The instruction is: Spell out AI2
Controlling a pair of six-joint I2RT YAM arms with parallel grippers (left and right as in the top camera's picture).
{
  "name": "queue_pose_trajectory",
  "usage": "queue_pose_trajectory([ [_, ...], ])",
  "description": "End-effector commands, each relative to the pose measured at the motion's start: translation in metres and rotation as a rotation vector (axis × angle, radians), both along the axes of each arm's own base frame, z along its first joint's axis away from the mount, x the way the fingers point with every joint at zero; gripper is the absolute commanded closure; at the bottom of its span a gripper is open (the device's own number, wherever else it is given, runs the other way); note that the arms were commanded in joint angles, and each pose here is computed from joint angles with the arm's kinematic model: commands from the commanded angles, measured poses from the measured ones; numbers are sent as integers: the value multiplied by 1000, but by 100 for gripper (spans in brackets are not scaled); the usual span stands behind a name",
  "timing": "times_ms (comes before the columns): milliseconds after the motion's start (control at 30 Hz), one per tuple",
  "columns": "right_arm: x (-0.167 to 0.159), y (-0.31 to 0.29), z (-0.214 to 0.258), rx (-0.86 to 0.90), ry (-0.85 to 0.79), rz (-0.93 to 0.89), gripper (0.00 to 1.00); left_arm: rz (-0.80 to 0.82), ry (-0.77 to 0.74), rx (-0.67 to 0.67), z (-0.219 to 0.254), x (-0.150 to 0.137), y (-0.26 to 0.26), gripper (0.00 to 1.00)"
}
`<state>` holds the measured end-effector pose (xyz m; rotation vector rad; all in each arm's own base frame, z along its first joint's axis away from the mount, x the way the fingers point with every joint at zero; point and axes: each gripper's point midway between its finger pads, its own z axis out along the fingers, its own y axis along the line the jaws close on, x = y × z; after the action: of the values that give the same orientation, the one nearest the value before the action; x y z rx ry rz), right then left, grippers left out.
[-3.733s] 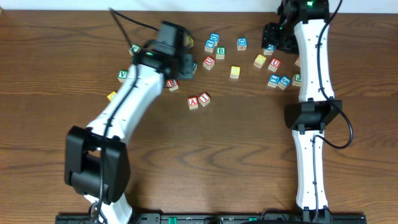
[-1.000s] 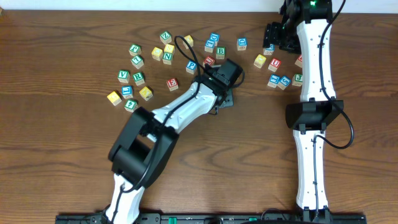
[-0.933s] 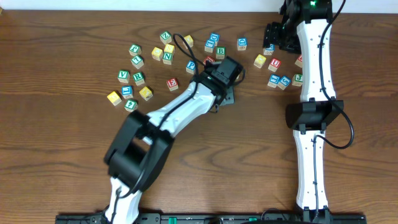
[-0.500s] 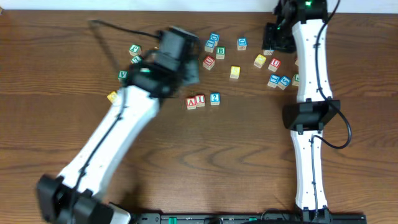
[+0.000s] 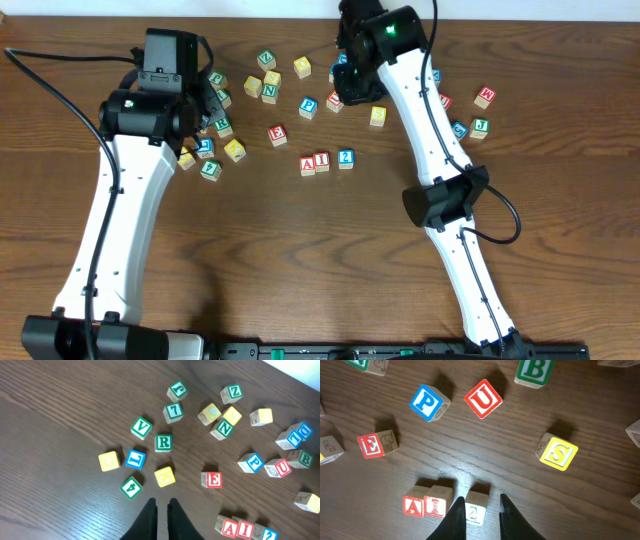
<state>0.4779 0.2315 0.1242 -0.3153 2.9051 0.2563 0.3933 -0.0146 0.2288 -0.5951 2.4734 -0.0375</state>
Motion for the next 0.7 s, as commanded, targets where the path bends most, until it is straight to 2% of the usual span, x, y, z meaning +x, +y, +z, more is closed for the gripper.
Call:
queue_pose_trajectory([
  [0,-9,18,24,26,-47,53,84,43,-33,23,14,0,25,92],
  [133,-29,47,20,23,-26,117,92,114,-31,24,14,-2,53,91],
  [200,-42,63,13,11,-3,156,99,155,-30,26,13,-4,69,75],
  [300,-69,88,-11,-32,72,224,99,218,-30,26,13,-8,93,60],
  [467,-95,109,-39,-78,135,298,99,258,-28,27,13,-11,109,59],
  [667,-110,126,-60,-98,159,346,99,258,-10,26,10,-15,108,59],
])
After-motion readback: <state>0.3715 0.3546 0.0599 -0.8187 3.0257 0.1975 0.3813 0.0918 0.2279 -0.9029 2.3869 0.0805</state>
